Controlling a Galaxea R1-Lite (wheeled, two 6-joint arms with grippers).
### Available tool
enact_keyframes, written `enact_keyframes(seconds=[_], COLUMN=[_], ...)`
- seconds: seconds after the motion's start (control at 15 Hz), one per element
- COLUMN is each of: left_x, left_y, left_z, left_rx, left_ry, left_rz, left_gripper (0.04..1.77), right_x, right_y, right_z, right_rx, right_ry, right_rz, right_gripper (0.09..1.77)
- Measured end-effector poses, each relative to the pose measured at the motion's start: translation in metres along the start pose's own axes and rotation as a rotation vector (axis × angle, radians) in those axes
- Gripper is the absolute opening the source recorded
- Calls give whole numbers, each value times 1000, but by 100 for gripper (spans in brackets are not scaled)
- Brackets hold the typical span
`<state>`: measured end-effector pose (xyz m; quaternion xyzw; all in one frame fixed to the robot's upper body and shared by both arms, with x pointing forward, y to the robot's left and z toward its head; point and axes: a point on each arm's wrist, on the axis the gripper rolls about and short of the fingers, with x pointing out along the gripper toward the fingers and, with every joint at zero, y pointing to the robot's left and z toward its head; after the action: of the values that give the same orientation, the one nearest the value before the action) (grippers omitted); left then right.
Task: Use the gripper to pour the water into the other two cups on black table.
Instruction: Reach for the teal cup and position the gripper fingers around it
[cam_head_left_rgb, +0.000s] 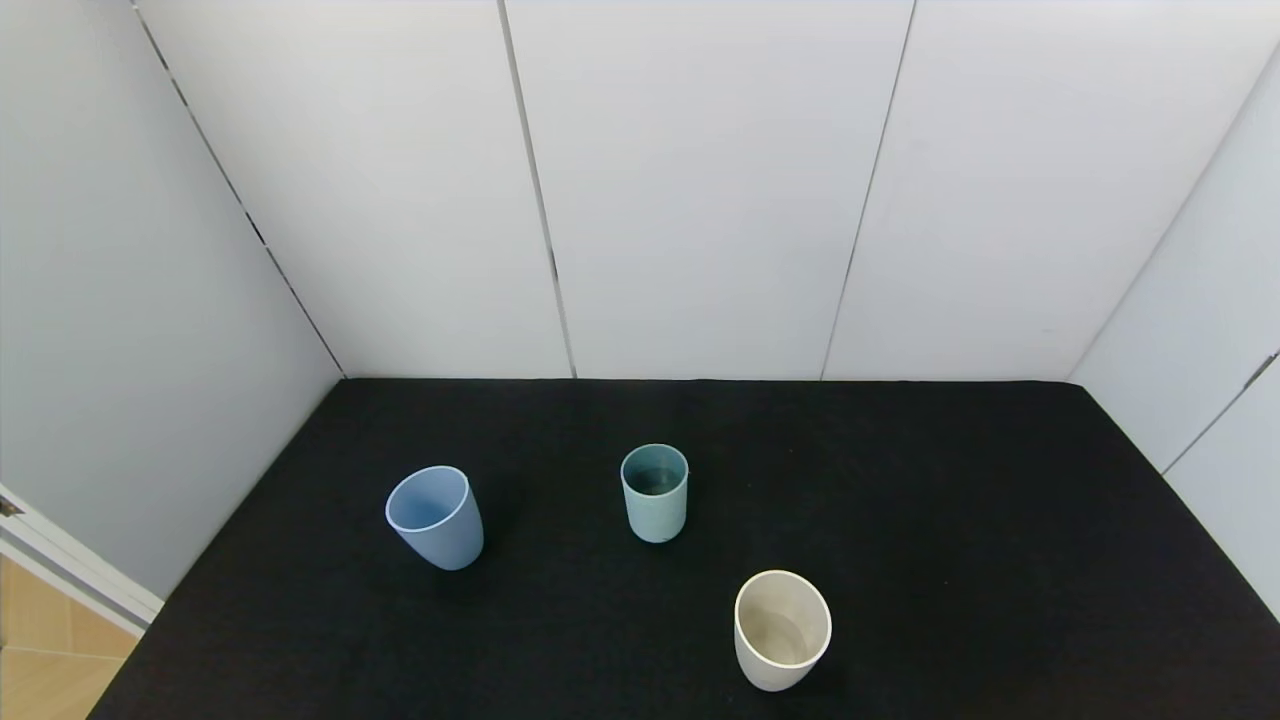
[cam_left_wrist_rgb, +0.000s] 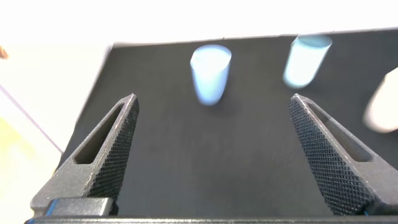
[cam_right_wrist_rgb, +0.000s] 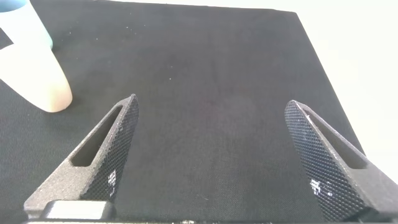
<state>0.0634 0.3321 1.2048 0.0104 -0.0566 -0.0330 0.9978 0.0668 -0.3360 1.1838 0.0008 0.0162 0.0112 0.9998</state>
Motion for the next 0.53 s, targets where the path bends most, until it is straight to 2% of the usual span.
enact_keyframes(seconds=[0.53], left_x=[0], left_y=[0], left_z=[0], left_rx=[0], left_ry=[0], left_rz=[0], left_gripper=[172], right_x=[0], right_y=[0], right_z=[0], right_rx=[0], right_ry=[0], right_rz=[0], right_gripper=[171])
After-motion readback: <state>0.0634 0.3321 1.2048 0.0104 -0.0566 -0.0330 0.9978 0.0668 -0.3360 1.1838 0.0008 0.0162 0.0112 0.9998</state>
